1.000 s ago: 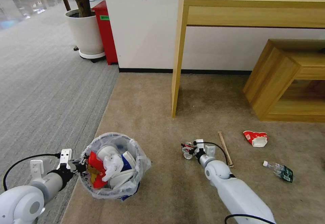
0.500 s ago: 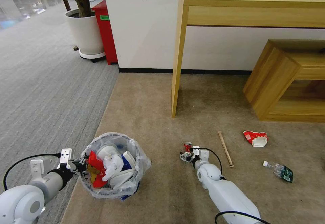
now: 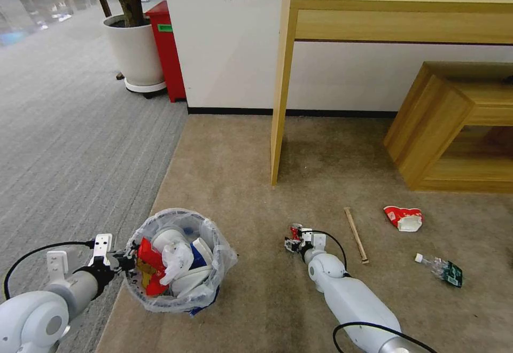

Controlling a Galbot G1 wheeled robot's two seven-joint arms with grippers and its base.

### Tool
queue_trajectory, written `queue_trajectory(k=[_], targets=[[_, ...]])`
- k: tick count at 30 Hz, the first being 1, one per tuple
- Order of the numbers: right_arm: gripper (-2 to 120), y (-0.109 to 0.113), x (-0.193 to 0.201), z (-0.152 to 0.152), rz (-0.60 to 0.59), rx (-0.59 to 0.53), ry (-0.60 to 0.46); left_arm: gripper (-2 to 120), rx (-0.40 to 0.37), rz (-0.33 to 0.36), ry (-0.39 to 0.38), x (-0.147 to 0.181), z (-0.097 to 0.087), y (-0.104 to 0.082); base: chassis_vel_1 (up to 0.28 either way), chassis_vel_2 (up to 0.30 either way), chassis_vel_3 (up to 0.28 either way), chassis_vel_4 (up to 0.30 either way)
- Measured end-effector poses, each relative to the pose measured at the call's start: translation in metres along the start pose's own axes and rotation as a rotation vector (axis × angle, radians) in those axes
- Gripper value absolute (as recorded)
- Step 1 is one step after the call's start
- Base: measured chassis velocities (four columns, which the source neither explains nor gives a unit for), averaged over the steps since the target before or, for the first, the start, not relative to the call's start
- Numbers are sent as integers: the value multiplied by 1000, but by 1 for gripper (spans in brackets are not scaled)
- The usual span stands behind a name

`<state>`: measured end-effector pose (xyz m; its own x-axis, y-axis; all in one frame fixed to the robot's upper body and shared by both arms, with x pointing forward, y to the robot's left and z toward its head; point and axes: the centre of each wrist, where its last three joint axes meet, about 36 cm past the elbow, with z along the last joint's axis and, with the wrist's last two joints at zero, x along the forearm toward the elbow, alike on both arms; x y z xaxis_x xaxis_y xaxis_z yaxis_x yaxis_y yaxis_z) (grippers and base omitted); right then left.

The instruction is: Pick up the trash bin and place the garbage on the floor into it.

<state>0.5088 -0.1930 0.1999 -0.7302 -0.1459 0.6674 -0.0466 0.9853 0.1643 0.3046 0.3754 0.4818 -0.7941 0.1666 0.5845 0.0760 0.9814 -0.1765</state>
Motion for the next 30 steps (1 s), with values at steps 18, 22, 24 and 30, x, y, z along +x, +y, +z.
queue_trajectory(k=[18,22,24,30], targets=[[37,-1,-4,7,-1,-12,25,0,-4,2,-8,-1,-4,1,0,0,0,0],[37,-1,-4,8,1,-15,27,0,-4,3,-11,-2,-5,1,0,0,0,0],[37,-1,-5,9,2,-20,28,0,-4,4,-12,-2,-6,1,0,0,0,0],[37,-1,-5,8,6,-26,20,0,-4,7,-15,-1,-7,1,0,0,0,0]])
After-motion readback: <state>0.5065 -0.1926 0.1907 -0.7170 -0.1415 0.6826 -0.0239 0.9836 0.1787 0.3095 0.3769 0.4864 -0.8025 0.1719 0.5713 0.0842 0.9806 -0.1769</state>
